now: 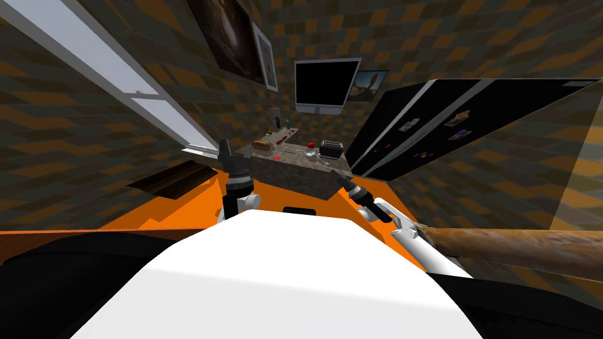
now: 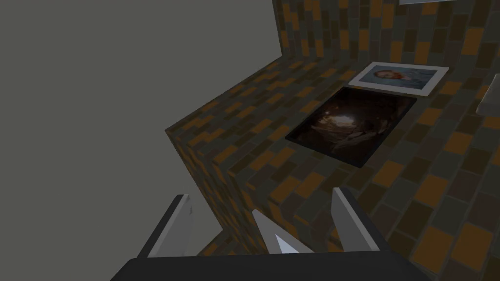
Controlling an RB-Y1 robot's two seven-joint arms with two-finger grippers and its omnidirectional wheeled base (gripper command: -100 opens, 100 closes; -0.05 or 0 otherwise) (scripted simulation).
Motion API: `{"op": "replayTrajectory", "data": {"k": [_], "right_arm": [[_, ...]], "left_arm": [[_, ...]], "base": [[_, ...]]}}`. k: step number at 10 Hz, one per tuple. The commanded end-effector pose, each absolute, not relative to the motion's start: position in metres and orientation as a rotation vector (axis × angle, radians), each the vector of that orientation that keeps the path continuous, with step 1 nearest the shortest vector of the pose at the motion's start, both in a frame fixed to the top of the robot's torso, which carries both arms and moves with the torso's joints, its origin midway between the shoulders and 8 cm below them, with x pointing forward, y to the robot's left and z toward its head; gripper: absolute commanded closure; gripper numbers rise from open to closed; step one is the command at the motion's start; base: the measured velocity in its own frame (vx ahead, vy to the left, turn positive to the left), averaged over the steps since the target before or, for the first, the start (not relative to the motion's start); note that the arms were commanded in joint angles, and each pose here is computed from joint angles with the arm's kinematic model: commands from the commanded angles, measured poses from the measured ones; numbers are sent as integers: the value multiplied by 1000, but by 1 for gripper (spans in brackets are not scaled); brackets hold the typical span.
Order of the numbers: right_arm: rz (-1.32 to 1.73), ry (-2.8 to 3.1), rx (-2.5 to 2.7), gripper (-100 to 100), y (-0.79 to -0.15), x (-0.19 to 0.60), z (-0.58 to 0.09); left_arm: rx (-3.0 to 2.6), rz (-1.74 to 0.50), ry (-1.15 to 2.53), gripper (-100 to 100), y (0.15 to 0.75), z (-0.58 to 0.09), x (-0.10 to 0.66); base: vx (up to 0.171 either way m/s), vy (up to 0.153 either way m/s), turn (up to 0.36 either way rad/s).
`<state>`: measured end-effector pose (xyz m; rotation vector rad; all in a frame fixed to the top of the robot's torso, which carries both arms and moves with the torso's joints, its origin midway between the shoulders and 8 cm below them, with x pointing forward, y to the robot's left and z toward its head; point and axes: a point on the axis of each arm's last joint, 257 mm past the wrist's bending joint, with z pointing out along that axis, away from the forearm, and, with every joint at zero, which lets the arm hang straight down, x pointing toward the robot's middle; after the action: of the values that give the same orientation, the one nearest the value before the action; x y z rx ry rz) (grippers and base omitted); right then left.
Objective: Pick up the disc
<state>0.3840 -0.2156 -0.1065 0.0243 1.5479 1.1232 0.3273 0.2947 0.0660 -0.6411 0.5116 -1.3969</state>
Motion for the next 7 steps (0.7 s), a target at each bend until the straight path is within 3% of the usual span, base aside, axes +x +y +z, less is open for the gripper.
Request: {"op": "replayTrajectory", "data": {"k": [1,7], "right_arm": [[1093,1612,14,-100,-224,386,-124],[992,1779,-46,-100,-252,386,-163]], "left_arm": [[-641,-1397,512,0,295,66,327],[-641,-1397,512,0,295,66,327]], "base": [[-2,8,313],[6,1,168]]}}
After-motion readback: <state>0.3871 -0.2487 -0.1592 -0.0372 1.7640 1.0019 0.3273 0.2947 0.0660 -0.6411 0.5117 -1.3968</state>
